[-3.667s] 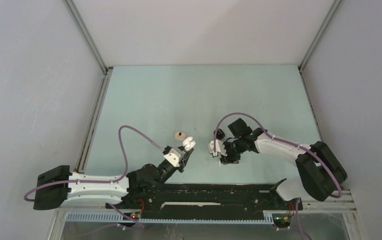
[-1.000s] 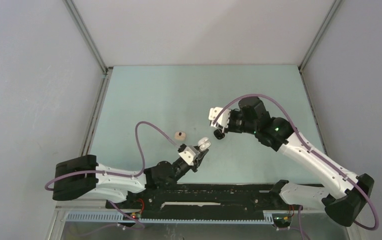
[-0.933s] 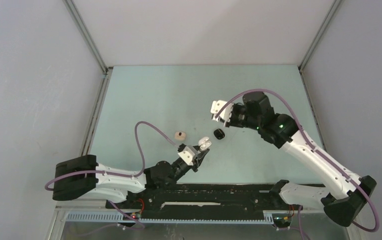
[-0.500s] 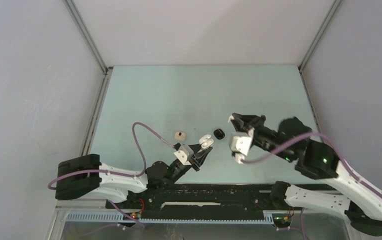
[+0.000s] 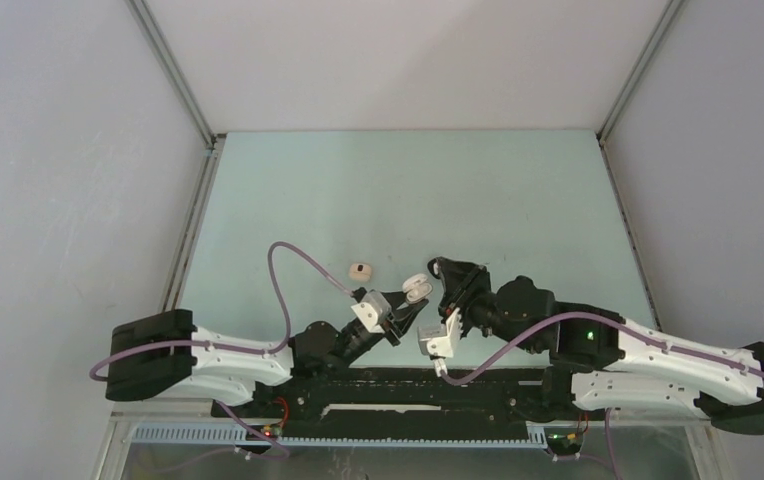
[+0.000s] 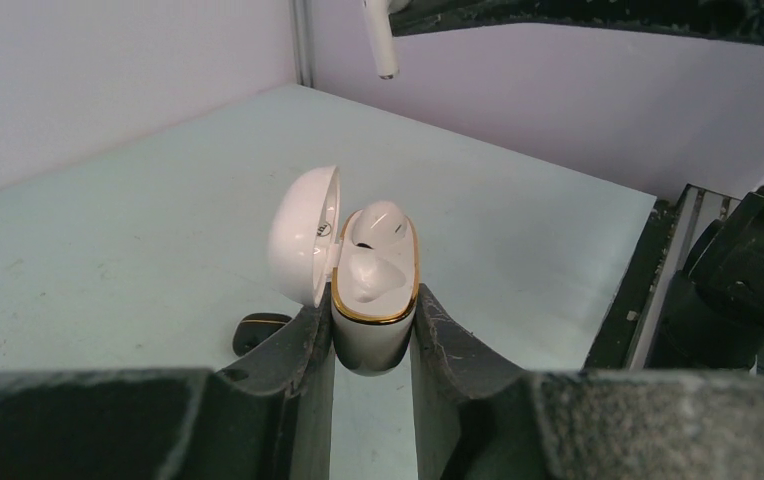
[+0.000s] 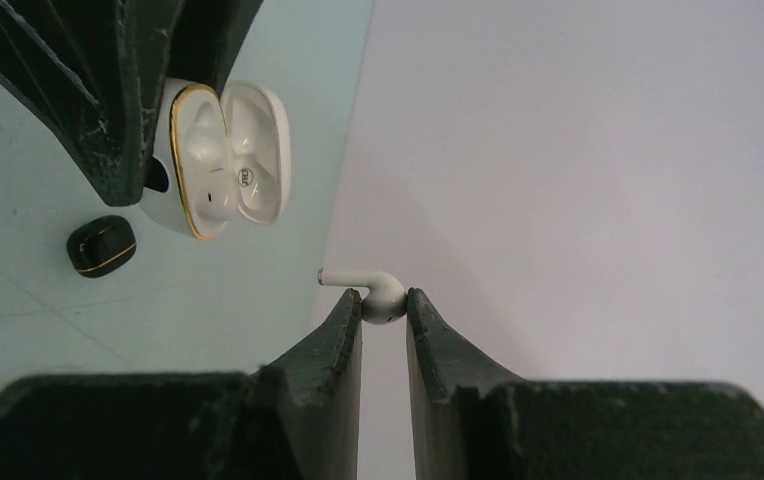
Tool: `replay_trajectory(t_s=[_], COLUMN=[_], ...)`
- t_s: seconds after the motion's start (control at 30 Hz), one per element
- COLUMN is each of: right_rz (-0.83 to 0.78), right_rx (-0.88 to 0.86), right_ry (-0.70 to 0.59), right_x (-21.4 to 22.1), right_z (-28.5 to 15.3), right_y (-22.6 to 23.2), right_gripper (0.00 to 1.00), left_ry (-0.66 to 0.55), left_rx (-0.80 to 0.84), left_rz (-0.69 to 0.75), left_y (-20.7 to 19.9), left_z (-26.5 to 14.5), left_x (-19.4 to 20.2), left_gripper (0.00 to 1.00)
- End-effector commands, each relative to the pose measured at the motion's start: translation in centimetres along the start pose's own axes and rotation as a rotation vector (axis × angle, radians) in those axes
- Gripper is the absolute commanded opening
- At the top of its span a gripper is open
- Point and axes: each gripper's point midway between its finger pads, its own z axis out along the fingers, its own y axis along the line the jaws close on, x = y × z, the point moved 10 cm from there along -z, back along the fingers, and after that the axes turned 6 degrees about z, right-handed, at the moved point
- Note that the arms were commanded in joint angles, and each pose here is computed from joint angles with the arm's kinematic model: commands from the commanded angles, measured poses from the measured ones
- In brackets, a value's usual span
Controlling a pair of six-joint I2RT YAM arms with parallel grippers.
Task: Insert the wireless bluetooth earbuds into the charging case
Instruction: Insert the left earbud into the left side groove of the charging case.
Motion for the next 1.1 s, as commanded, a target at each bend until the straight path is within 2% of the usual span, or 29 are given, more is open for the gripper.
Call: replay_trajectory(t_s=[0.0, 0.17, 0.33, 0.53, 1.07], right_rz=[-0.019, -0.025, -0.156, -0.255, -0.257], right_rx=[0.128, 0.133, 0.209, 0.255, 0.217], right_ry=[-0.055, -0.189, -0.292, -0.253, -0.263], right_x=[-1.3, -2.2, -2.9, -3.6, -3.8], right_z=[-0.6, -1.5, -1.4, 0.1, 1.1], right_y=[-2.0, -1.8, -0.4, 0.4, 1.8], right_gripper=[0.00, 0.00, 0.00, 0.00, 0.00], left_ry=[-0.061, -0.055, -0.050, -0.045, -0.113], left_rx=[0.014, 0.041, 0.051, 0.057, 0.055], left_rz=[-0.036, -0.003, 0.049, 0.093, 0.080], left_y=[-0.3, -0.3, 0.0, 0.2, 0.5], left_z=[0.8, 0.7, 0.4, 0.1, -0.8], left_x=[-2.5, -2.9, -2.6, -2.7, -2.7], left_gripper=[0.00, 0.00, 0.00, 0.00, 0.00])
